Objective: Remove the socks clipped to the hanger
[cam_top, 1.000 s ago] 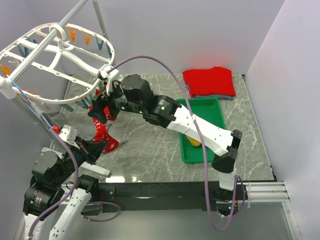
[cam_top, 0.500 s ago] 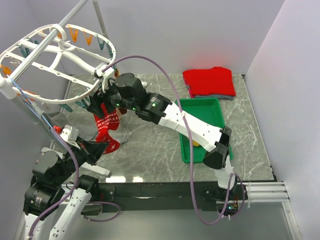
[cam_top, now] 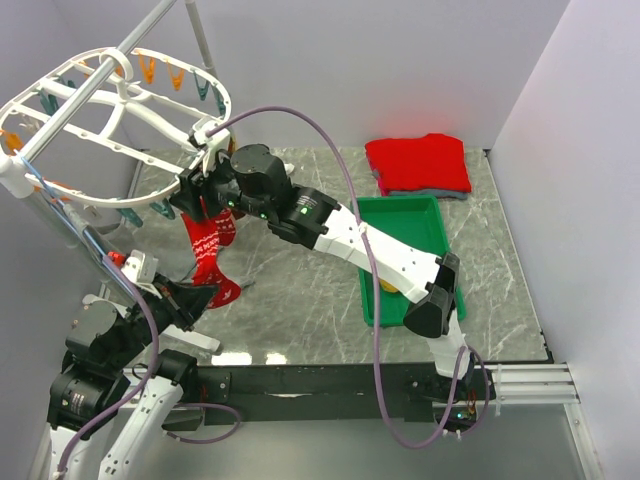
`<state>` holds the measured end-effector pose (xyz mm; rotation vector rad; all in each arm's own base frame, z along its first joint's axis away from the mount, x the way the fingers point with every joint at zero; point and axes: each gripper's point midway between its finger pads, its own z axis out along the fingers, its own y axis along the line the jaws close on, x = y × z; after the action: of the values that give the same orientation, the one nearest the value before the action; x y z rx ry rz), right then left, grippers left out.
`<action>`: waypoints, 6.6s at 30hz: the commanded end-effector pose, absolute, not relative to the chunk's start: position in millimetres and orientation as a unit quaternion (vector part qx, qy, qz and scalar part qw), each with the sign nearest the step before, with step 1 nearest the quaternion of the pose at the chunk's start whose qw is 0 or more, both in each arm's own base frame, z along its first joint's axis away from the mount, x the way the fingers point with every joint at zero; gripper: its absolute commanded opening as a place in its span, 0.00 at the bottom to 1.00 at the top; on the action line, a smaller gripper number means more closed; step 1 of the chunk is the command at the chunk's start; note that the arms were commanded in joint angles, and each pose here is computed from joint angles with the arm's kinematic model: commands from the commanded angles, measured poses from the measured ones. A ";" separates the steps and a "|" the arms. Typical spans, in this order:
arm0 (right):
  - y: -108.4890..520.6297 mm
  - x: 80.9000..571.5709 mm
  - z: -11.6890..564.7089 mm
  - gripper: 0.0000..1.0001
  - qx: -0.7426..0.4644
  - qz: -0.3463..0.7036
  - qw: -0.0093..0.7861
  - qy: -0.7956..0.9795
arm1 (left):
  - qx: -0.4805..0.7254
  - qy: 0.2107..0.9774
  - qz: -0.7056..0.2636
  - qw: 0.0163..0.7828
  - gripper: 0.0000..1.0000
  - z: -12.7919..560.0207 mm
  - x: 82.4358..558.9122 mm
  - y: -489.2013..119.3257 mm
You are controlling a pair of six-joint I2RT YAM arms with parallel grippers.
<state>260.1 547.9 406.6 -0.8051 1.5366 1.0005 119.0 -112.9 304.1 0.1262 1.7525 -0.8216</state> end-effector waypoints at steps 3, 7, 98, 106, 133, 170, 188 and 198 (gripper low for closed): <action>555.9 267.1 430.3 0.45 -0.312 0.439 0.567 0.623 | 0.065 0.731 -0.363 0.575 0.01 312.8 115.0 -116.4; 555.7 268.0 430.0 0.25 -0.311 0.439 0.567 0.624 | 0.064 0.732 -0.363 0.573 0.01 311.6 115.0 -116.4; 162.0 279.7 236.7 0.00 -0.049 0.214 0.511 0.831 | 0.060 0.676 -0.330 0.656 0.65 363.6 105.3 -95.4; 106.5 294.8 176.3 0.35 0.034 0.108 0.467 0.877 | 0.059 0.677 -0.325 0.657 0.65 363.6 105.0 -93.7; 433.8 329.3 282.0 1.00 -0.299 0.369 0.540 0.695 | -0.001 0.680 -0.325 0.657 0.65 367.9 91.1 -77.0; 523.4 392.0 217.5 0.80 -0.315 0.431 0.521 0.665 | 0.084 0.649 -0.406 0.638 0.79 417.5 80.4 -114.4; 521.8 385.5 234.6 0.36 -0.314 0.474 0.512 0.644 | 0.135 0.618 -0.457 0.626 0.79 450.9 84.9 -139.1; 491.4 304.7 296.9 0.00 -0.318 0.554 0.457 0.618 | 0.111 0.671 -0.428 0.596 0.79 422.8 133.3 -145.2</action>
<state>348.1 501.6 198.8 -0.7630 1.7043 1.2290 112.2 -143.1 426.7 0.2599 1.5286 -1.0332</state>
